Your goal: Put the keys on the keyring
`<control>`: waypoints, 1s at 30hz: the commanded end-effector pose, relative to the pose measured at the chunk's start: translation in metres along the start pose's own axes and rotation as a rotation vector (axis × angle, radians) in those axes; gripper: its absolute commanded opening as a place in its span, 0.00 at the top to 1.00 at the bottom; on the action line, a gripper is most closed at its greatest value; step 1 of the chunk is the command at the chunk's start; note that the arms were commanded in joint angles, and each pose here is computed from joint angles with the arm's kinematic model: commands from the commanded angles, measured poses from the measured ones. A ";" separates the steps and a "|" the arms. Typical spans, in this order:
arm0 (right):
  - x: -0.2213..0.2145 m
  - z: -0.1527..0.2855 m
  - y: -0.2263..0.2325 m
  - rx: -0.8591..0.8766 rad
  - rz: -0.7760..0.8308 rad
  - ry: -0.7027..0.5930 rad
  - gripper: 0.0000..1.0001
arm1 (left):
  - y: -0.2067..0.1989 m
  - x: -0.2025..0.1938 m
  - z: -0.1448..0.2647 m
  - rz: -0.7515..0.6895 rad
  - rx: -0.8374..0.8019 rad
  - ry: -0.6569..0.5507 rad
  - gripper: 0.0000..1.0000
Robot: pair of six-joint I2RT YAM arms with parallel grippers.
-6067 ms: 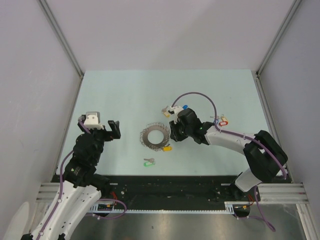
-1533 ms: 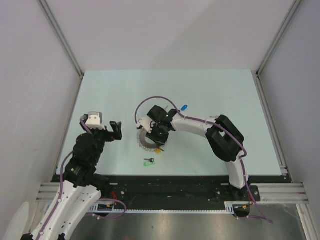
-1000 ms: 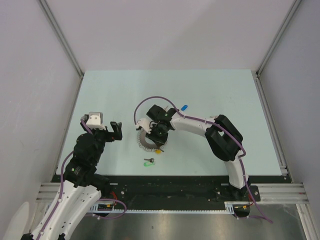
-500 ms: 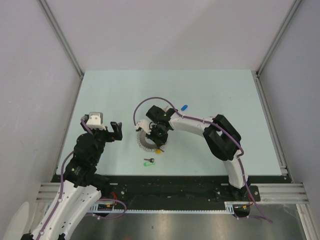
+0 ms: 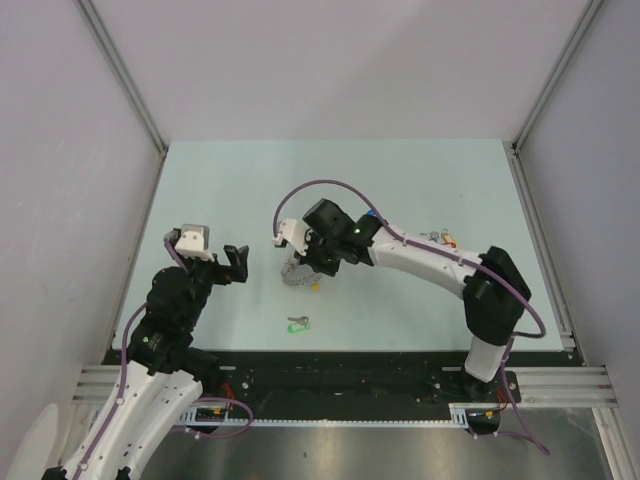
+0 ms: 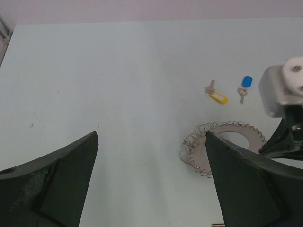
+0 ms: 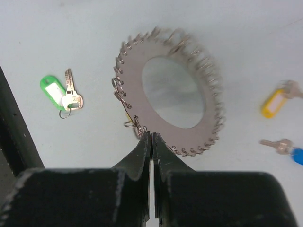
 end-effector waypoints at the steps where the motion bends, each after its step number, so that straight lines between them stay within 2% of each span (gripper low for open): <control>1: 0.032 0.042 0.001 -0.155 0.032 -0.202 1.00 | -0.013 0.022 0.003 -0.007 -0.119 -0.118 0.00; 3: 0.036 0.056 0.002 -0.167 0.040 -0.242 1.00 | -0.020 0.029 0.004 -0.016 -0.186 -0.155 0.00; 4: 0.036 0.063 -0.003 -0.253 0.015 -0.242 1.00 | -0.022 0.031 0.004 -0.019 -0.206 -0.166 0.00; 7: 0.039 0.084 -0.004 -0.314 0.010 -0.320 1.00 | -0.034 0.039 0.004 -0.042 -0.313 -0.183 0.00; 11: 0.050 0.114 0.002 -0.326 0.003 -0.557 1.00 | -0.048 0.046 0.002 -0.062 -0.429 -0.187 0.00; 12: 0.042 0.109 0.004 -0.315 0.009 -0.567 1.00 | -0.051 0.050 0.001 -0.064 -0.457 -0.191 0.00; 17: 0.049 0.145 0.019 -0.251 0.041 -0.860 1.00 | -0.067 0.057 -0.005 -0.042 -0.584 -0.197 0.00; 21: 0.043 0.159 0.021 -0.199 0.025 -0.972 1.00 | -0.084 0.061 -0.014 -0.018 -0.723 -0.169 0.00; 30: 0.038 0.182 0.015 -0.118 -0.027 -1.180 1.00 | -0.120 0.074 -0.016 0.090 -0.995 -0.191 0.00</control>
Point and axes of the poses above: each gripper's point midway between its finger pads, its own z axis back along the fingers, its own y axis along the line the jaws close on, x = y × z, the point moved 6 cm from there along z, back along the fingers, and after that the axes turned 9 degrees about -z, right-handed, at the moved point
